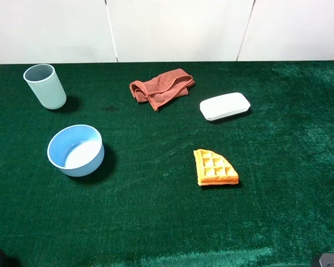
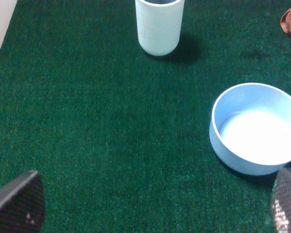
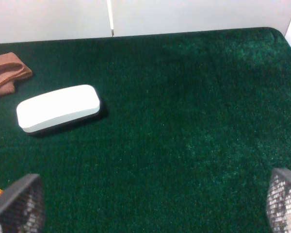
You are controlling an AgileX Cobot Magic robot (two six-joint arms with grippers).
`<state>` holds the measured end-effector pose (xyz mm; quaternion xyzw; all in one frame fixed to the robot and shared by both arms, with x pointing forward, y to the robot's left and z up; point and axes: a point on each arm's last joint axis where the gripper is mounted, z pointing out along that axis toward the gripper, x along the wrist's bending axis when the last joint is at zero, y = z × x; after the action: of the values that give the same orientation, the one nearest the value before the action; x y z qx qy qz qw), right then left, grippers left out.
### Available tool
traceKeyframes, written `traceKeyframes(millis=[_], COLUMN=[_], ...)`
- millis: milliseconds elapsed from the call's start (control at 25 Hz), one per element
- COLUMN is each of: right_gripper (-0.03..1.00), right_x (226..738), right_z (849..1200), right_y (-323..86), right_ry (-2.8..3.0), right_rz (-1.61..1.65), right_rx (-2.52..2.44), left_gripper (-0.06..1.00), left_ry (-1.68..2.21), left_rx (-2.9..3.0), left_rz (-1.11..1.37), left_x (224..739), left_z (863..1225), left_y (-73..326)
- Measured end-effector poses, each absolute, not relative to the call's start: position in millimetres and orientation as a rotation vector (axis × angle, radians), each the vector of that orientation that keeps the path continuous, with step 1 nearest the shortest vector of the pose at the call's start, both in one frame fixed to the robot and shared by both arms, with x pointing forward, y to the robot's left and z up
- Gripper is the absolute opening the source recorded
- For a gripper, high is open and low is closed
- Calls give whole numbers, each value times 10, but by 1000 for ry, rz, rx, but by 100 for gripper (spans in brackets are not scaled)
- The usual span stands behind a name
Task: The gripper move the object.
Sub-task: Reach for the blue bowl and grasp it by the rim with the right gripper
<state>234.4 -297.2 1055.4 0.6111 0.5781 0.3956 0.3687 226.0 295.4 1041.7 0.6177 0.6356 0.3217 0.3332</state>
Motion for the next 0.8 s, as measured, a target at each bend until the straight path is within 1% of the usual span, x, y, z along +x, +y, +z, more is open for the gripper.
traceKeyframes(millis=[800], right_gripper=[69], right_x=[2344], right_z=[10554], right_y=[-2972], right_ry=[1484], right_rz=[1016], right_rx=[1569], left_gripper=[93], left_ry=[1660], left_rx=[1613], left_rz=[840], left_x=[2260], left_z=[10417], left_y=[2954])
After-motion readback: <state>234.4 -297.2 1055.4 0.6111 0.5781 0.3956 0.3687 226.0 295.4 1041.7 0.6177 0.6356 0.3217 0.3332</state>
